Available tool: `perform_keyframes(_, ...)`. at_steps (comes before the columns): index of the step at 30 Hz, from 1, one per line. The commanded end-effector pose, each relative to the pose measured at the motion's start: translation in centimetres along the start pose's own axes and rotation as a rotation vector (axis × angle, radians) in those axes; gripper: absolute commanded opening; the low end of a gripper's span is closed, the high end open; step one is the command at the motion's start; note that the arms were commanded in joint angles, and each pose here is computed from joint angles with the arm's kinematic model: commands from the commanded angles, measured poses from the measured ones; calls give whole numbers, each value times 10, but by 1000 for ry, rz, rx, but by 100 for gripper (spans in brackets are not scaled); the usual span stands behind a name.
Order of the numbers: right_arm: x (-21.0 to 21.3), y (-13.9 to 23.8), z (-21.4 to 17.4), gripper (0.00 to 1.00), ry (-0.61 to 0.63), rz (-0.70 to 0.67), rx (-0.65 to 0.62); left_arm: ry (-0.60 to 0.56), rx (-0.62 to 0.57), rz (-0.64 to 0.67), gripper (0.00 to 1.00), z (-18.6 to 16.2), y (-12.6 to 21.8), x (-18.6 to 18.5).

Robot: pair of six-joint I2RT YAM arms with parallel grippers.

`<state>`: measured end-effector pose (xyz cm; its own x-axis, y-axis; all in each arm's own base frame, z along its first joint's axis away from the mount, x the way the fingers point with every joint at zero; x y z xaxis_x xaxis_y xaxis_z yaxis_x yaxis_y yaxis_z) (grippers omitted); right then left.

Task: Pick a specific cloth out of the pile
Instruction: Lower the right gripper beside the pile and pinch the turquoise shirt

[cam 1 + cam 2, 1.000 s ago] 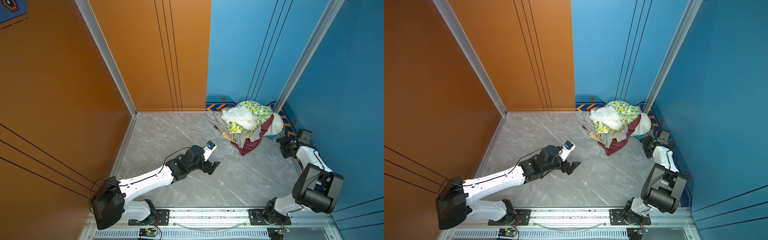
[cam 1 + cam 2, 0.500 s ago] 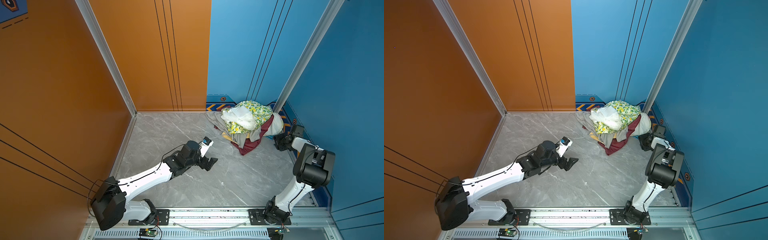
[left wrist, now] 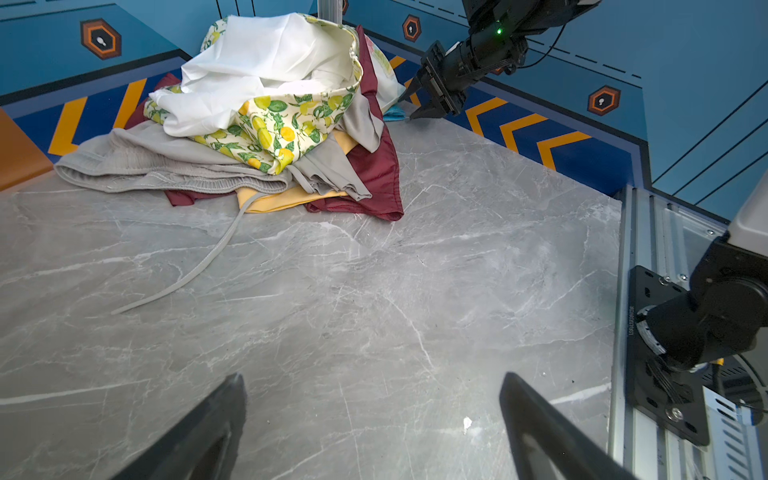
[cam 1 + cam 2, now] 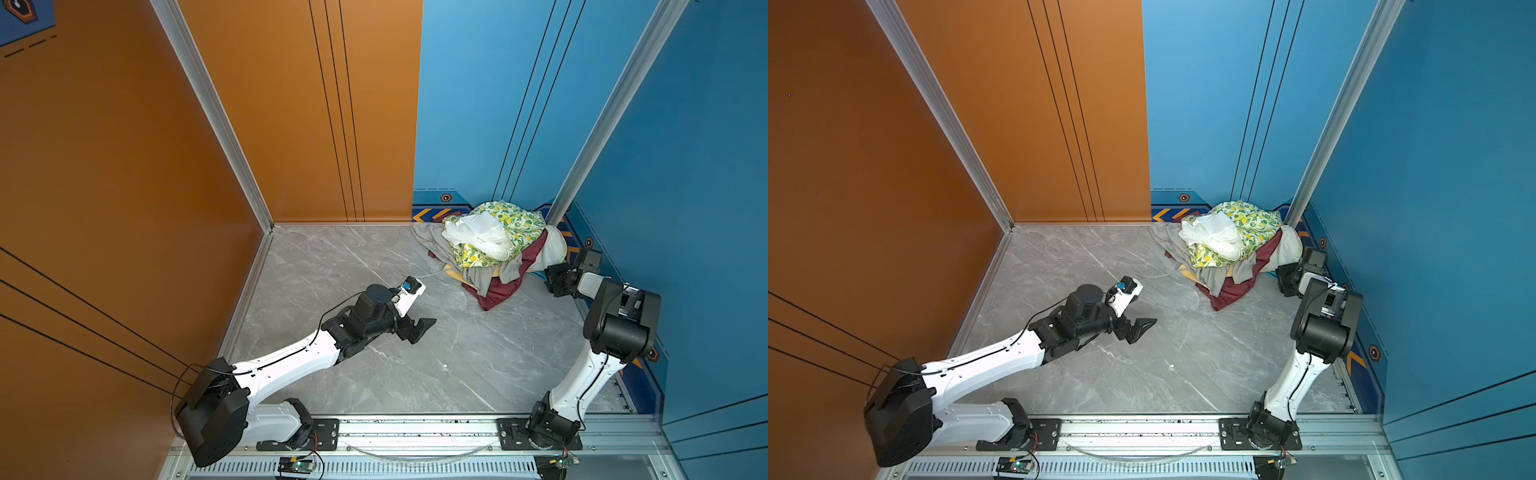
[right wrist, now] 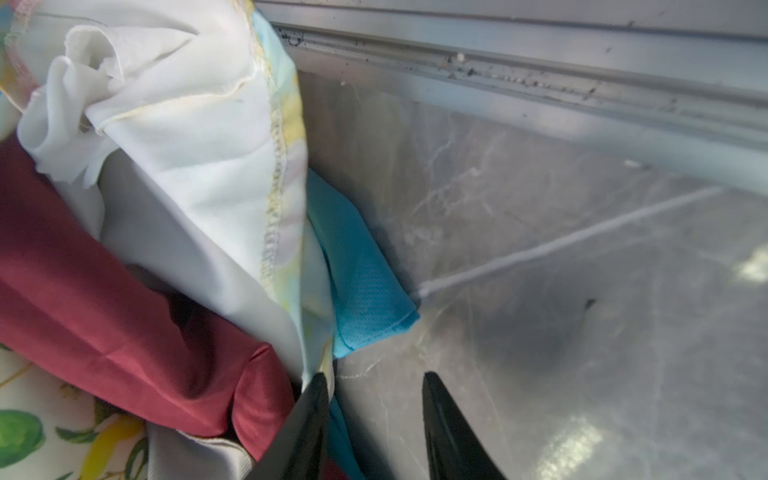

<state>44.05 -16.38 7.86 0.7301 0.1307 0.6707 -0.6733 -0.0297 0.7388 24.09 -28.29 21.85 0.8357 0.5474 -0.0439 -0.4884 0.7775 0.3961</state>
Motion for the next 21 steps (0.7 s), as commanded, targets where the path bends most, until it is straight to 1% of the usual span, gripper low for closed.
perform_keyframes(1,8,-6,6,40,-23,23,-38,-26,-43,-1,95,7,6,1)
perform_keyframes(21,-11,-21,11,36,-98,5,-49,-34,-34,30,95,4,5,5)
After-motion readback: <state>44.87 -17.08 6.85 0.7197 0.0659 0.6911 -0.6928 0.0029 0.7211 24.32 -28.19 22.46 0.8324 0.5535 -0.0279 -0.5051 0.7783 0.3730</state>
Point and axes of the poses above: each gripper's point midway between its finger pads, its own y axis back along the fingers, its own x axis along the line the jaws close on, z = x × y, the point moved 4 cm from there along y, back along the fingers, and after that the axes turned 5 degrees about -y, right-handed, at the moved point
